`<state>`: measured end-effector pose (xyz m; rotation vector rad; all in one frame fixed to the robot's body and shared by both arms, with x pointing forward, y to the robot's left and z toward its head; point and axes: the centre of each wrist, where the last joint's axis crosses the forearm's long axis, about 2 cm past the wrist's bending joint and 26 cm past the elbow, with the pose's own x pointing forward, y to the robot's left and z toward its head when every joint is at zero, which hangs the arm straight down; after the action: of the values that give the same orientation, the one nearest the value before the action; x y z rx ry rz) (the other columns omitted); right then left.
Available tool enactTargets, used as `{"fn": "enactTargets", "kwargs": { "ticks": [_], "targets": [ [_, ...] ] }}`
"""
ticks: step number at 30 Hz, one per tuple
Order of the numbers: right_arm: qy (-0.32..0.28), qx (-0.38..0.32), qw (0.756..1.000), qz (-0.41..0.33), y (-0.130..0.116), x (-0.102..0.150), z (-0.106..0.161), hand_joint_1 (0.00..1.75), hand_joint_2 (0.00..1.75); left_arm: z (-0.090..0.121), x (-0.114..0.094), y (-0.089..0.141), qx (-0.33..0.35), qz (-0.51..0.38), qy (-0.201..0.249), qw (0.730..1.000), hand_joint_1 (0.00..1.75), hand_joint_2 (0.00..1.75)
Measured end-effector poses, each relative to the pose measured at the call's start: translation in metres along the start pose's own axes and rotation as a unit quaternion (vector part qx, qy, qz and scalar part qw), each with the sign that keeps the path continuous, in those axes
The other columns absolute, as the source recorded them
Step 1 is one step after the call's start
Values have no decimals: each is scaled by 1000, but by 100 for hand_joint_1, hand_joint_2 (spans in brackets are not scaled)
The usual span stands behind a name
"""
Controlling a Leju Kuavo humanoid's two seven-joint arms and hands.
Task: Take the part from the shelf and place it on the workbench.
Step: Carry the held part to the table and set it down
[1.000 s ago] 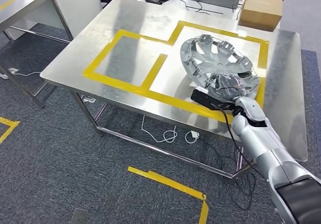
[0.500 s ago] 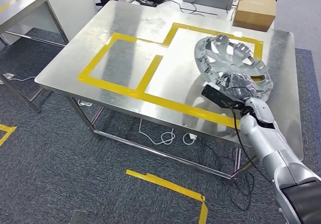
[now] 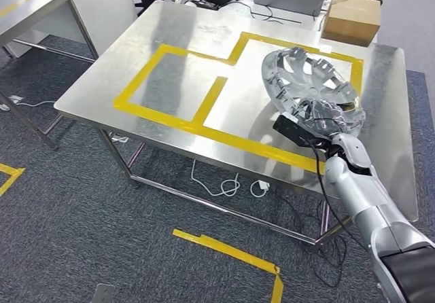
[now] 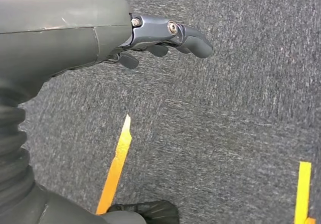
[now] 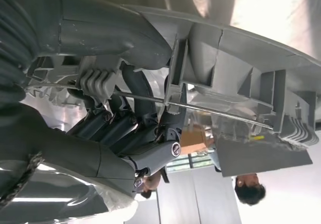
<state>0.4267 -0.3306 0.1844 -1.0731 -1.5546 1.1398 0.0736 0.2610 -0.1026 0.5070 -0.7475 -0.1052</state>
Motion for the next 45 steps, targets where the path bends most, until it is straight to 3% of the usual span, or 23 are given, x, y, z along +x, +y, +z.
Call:
{"fn": "enactTargets", "kwargs": {
  "ticks": [35,39,43,45],
  "targets": [
    [-36,-7,998,-58,-22,4,-10,175,175,-3,-2,4,-23,17,-18,999,0,175],
    [-41,-7,998,-50,-26,6,-13,0,0,-3,-2,4,-30,21,-22,999,0,175],
    [-45,-9,998,-41,-30,8,-17,0,0,-3,-3,5,-21,19,-17,999,0,0],
    [-47,-11,998,-38,-34,9,-19,0,0,-4,-3,7,-14,18,-12,1000,0,0]
  ]
}}
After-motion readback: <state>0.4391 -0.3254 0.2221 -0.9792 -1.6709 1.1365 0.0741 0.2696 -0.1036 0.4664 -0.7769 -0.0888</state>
